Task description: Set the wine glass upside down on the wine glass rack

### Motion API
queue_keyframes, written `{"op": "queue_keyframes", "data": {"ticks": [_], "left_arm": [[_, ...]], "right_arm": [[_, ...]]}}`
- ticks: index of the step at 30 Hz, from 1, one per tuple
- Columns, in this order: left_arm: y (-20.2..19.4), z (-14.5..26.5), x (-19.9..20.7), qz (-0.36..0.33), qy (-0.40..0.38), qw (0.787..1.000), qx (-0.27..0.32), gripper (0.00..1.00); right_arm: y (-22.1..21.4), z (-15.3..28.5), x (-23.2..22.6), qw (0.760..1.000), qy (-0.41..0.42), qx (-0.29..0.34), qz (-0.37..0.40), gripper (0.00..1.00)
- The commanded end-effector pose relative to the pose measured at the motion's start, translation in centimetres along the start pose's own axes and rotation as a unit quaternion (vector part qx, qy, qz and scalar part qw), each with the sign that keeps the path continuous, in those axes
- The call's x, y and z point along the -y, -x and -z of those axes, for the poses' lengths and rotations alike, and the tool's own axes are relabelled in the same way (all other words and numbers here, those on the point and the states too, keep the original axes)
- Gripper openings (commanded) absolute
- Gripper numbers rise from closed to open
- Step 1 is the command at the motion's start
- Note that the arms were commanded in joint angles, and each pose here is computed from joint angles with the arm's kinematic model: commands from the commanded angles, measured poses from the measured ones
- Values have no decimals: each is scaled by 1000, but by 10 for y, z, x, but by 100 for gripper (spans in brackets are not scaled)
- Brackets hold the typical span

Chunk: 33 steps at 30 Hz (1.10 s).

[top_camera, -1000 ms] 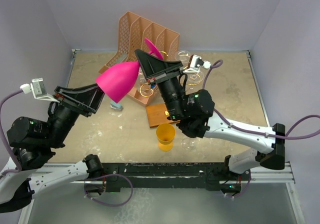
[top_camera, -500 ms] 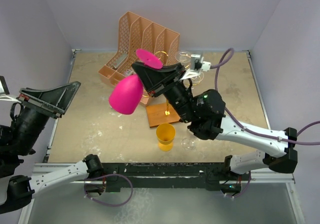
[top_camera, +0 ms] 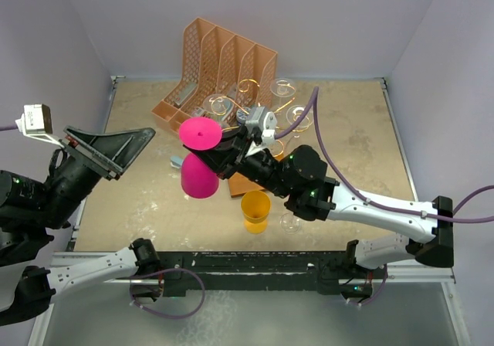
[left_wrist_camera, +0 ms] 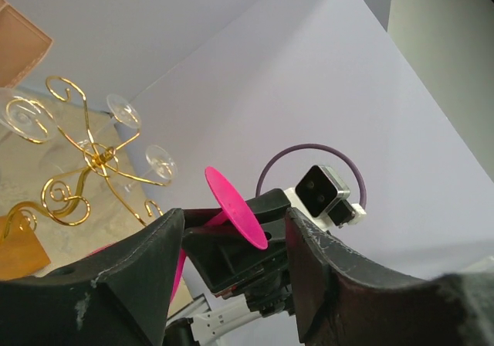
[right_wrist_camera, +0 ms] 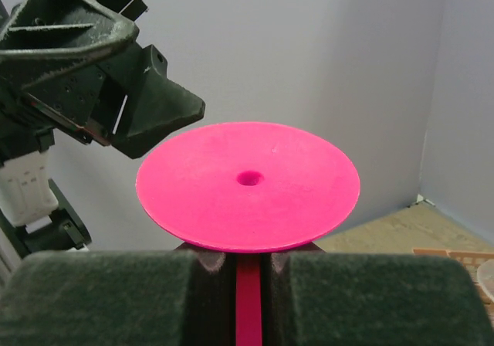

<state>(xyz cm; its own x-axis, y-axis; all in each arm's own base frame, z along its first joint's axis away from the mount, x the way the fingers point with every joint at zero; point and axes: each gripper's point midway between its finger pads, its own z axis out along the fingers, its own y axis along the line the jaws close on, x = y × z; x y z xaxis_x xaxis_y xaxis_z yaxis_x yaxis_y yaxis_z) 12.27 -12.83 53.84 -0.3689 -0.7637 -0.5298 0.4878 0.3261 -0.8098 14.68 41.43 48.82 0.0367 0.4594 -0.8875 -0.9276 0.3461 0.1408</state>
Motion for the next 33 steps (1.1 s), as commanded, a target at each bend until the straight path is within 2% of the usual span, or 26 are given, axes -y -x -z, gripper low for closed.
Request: {"op": "queue_keyframes", "data": {"ticks": [1,7,14,19,26,33], "left_arm": [[-11,-2,11,35,-22,999,-24,53],[-27,1,-20,37,50,997,-52,53],[-44,5,-19,72,37,993,-85,53],[-52,1,-26,95,40,991,-83,53],[-44,-1,-40,103,61,992,-46,39],[-37,-1,-48,124,68,990,-13,30]], "right_arm": [[27,1,-6,998,21,34,49,0],[21,-4,0,996,12,20,83,0],[6,-14,-3,995,22,-4,98,0],[-4,-17,-7,994,31,-15,99,0],[-15,-15,-11,994,43,-26,100,0],[-19,-12,-13,993,49,-26,103,0]]}}
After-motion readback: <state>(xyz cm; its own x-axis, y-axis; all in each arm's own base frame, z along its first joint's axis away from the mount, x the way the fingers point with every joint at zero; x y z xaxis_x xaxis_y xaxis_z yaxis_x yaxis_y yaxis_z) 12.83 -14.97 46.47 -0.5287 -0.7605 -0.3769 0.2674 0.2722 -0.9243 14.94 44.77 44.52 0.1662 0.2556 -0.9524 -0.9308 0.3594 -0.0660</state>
